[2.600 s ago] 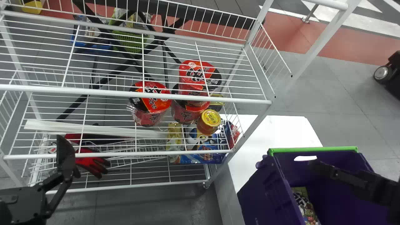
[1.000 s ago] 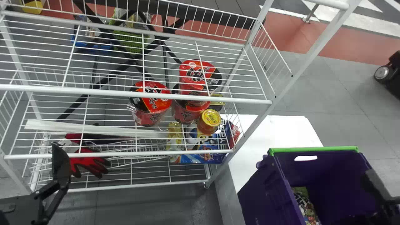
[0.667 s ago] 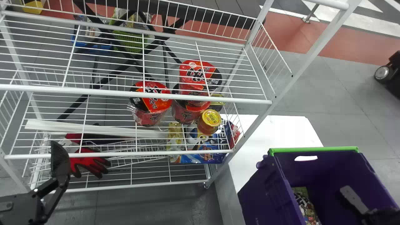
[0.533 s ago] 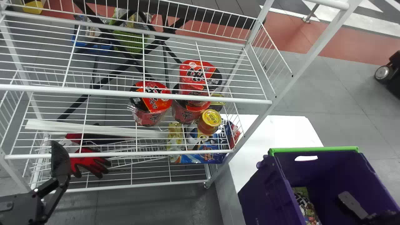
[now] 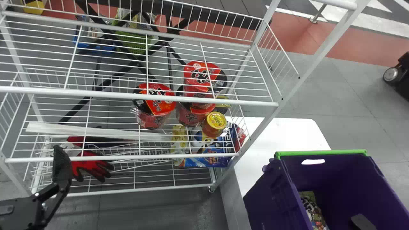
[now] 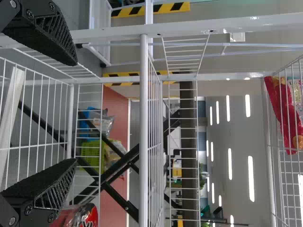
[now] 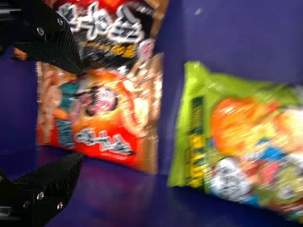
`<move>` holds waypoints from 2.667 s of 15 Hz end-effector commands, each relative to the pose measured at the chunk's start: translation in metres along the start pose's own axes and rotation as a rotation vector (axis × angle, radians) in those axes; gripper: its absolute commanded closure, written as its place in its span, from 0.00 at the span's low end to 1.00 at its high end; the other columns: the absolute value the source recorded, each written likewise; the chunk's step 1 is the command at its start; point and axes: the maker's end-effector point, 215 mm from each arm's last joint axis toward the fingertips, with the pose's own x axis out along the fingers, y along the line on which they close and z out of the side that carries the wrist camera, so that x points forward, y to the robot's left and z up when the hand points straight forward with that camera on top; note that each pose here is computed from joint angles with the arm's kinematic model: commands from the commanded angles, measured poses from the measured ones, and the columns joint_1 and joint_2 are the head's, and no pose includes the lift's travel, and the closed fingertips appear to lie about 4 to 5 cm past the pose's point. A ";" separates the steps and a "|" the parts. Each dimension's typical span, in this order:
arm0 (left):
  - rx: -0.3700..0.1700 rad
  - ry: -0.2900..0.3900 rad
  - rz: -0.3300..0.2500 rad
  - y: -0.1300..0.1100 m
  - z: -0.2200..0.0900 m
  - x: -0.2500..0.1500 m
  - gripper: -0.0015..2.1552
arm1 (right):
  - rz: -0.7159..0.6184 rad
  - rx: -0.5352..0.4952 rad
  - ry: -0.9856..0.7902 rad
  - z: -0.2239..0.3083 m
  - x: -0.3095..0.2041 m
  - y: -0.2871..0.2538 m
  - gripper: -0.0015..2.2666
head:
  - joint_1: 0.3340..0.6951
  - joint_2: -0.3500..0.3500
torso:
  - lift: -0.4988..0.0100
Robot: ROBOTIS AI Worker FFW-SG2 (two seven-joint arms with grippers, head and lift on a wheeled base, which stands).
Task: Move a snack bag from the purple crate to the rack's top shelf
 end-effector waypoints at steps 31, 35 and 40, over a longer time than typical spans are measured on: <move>-0.045 -0.028 -0.055 0.018 -0.014 0.029 0.04 | -0.082 0.011 -0.200 -0.058 0.082 0.027 0.10 | 1.00 0.00 | 0.10; -0.048 -0.033 -0.052 0.025 -0.015 0.029 0.04 | -0.114 0.019 -0.187 -0.059 0.084 0.014 0.11 | 1.00 0.00 | 0.10; -0.053 -0.030 -0.061 0.024 -0.016 0.030 0.04 | -0.108 0.000 -0.173 -0.059 0.099 0.028 0.11 | 1.00 0.00 | 0.10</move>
